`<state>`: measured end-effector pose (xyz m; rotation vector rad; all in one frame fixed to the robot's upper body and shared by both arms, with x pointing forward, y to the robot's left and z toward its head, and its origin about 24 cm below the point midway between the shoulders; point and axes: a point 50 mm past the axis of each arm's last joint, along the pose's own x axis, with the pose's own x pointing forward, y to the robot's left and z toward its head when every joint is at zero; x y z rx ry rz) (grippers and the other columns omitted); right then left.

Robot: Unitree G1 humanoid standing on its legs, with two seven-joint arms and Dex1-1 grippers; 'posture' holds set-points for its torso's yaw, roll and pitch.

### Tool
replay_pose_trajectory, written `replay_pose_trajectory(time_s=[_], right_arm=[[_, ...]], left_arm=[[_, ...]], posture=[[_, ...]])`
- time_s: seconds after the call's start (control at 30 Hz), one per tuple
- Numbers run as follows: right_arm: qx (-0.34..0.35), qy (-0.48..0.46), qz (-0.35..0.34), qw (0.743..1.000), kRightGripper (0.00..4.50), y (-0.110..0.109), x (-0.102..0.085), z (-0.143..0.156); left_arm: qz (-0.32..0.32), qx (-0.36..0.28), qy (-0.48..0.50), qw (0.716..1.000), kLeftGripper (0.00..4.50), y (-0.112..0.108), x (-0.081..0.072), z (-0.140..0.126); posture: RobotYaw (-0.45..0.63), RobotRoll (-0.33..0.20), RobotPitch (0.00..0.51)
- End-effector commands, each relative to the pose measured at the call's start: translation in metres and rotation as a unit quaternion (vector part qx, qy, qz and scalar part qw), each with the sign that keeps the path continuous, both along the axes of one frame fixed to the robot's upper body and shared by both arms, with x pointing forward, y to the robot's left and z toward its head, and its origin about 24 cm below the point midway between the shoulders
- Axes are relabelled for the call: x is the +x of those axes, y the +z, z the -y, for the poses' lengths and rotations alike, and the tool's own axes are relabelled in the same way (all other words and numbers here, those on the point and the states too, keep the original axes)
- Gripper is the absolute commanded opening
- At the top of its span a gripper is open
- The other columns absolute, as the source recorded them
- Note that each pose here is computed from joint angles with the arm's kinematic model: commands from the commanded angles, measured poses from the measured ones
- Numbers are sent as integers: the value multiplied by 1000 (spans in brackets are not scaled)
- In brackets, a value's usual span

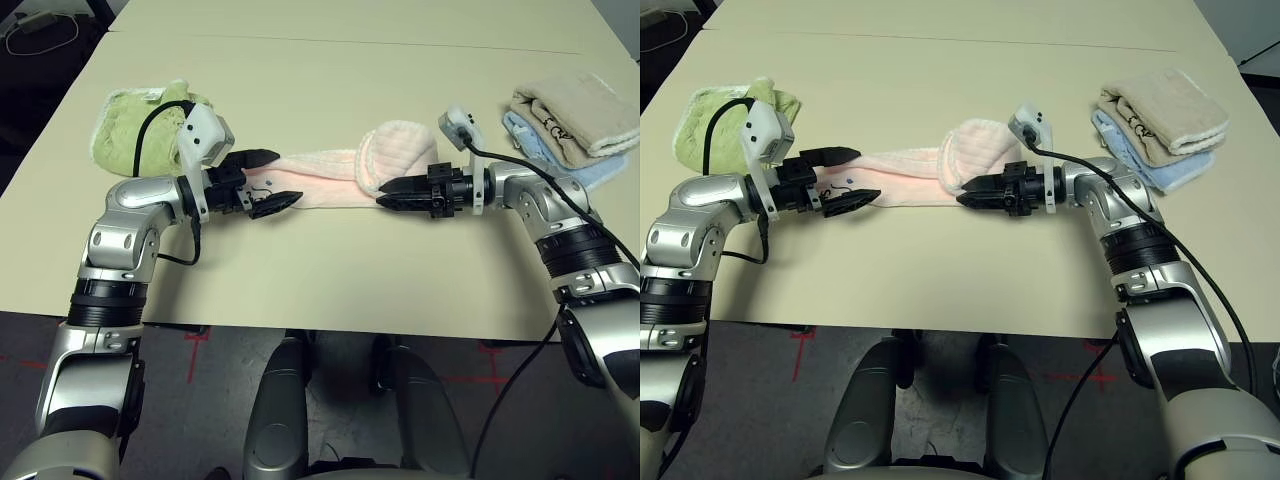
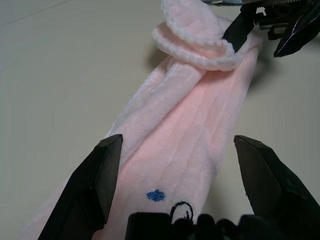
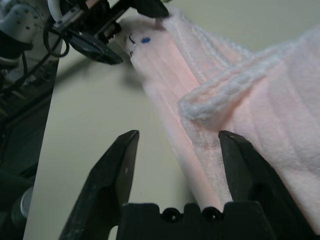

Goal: Fold the towel and set it aside.

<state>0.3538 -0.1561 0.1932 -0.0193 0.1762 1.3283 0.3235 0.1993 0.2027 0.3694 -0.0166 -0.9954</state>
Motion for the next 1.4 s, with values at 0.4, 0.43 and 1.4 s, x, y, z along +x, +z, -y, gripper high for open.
replay_pose_trajectory(time_s=[0.4,0.43,1.4], right_arm=[[36,-37,66,996,4484,24,-17,63],[33,-48,74,996,4484,22,-16,67],[-38,-47,231,971,4484,-35,-24,99]], left_arm=[[-15,7,1,1000,4500,-6,1,-1],[-15,6,1,1000,4500,-6,1,-1],[-4,-8,83,997,4500,-1,2,-19]], posture=[[72,0,253],[73,0,252],[127,0,257]])
